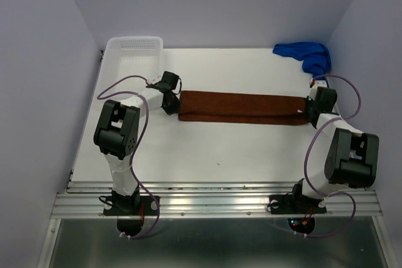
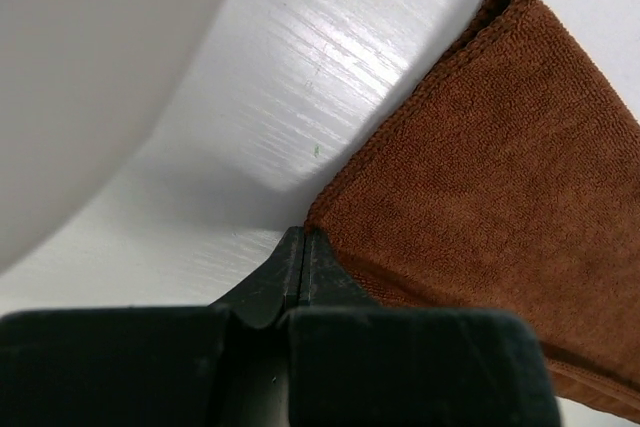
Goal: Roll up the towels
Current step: Fold the towel
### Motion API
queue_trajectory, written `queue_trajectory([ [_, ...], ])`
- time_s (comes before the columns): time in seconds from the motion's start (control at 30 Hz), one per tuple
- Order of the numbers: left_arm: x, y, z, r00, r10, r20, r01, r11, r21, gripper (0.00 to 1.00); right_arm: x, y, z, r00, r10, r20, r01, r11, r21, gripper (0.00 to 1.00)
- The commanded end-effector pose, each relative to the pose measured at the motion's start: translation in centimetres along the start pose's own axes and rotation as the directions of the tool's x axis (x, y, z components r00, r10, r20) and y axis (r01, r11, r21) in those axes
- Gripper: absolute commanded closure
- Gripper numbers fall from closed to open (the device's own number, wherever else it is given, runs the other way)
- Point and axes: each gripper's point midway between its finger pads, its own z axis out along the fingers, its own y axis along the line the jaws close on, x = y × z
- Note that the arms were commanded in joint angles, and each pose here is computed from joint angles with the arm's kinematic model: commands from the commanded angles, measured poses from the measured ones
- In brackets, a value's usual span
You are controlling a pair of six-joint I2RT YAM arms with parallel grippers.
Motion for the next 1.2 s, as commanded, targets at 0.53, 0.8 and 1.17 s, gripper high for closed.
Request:
queue_trajectory([
  [0.53,-2.6,-0.8,-7.8,0.994,0.083,0.072,-0.082,0.997,-0.004,0.01,-8.3,2.2,-9.2,0.951,0.173,0.256,-0.109,0.963,-0.245,0.0],
  [0.8,-3.3,-7.3,-8.8,0.977,0.182,0.108,-0.195,0.973,0.127,0.01,-11.2,5.0,-8.0,0.909,0.396,0.133,-0.311,0.855,-0.415,0.0],
  [1.17,-2.4,-8.3,-4.5,0.97,0.235,0.057,-0.239,0.968,0.076,0.01,-5.7,-0.4,-1.2,0.892,0.444,-0.086,-0.442,0.896,0.033,0.0],
])
